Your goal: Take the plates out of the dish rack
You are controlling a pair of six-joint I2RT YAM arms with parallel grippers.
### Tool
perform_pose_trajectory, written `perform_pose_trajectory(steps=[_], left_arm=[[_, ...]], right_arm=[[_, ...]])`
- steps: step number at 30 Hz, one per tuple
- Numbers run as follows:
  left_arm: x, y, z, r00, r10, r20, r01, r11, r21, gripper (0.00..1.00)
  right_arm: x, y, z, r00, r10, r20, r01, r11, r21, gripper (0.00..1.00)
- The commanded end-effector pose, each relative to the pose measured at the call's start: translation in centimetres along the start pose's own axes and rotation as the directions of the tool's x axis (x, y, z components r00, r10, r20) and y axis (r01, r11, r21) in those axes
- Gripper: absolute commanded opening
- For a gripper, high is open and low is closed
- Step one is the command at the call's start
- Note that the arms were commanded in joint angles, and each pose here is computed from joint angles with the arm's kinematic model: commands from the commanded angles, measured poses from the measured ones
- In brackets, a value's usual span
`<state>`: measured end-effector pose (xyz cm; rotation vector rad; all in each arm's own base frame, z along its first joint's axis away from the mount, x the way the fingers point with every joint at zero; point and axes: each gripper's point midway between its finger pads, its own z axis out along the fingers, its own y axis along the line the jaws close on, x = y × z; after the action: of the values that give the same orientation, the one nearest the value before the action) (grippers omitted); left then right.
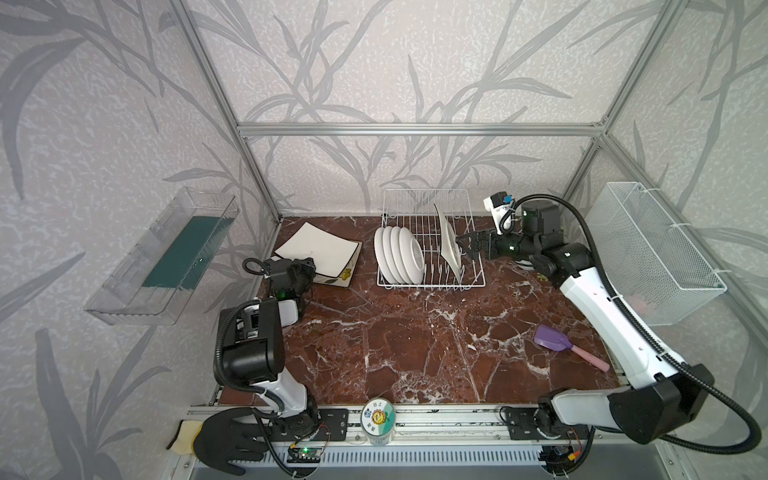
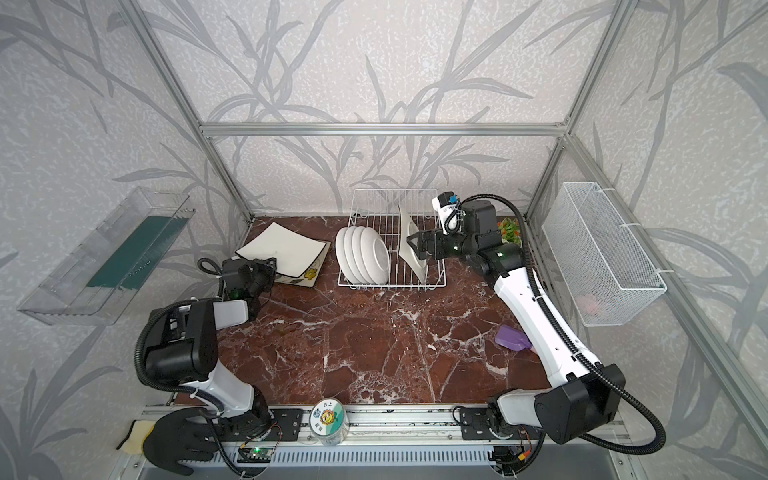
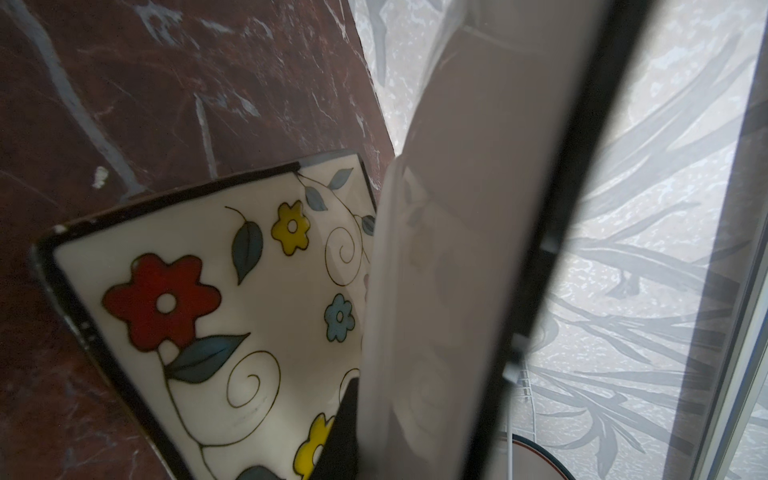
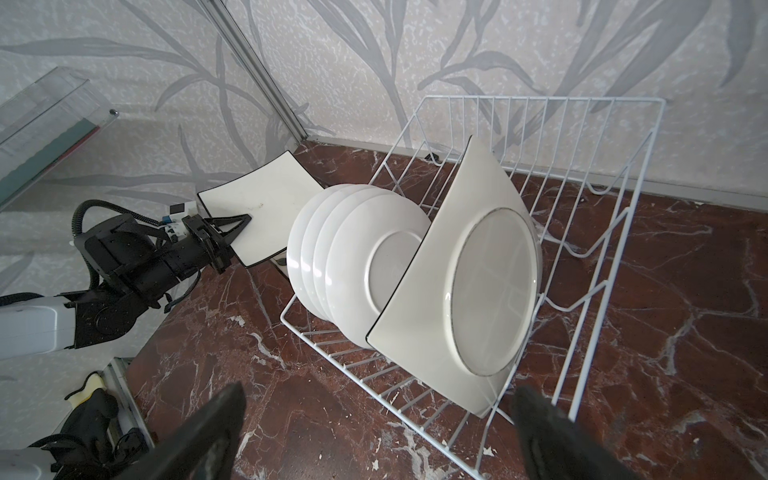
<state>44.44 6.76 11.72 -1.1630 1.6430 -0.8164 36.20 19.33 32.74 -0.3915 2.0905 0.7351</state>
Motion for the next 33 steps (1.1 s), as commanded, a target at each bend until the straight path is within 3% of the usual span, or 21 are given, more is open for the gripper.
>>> perform_pose_trajectory(steps=[1, 33], left_arm=[[-2.3, -6.0, -0.9, 0.997, 0.016, 0.078, -0.032, 0.975, 0.219, 0.00], [-1.0, -2.8, 0.7, 0.998, -0.058, 0.023, 0.053, 0.986, 0.156, 0.00]], right_arm=[[0.2, 0.3, -0.4, 1.000, -0.013, 0.002, 0.013, 1.000, -0.001, 0.99], [0.4, 0.3, -0.6, 1.000, -0.012, 0.001, 0.012, 1.000, 0.004, 0.99]])
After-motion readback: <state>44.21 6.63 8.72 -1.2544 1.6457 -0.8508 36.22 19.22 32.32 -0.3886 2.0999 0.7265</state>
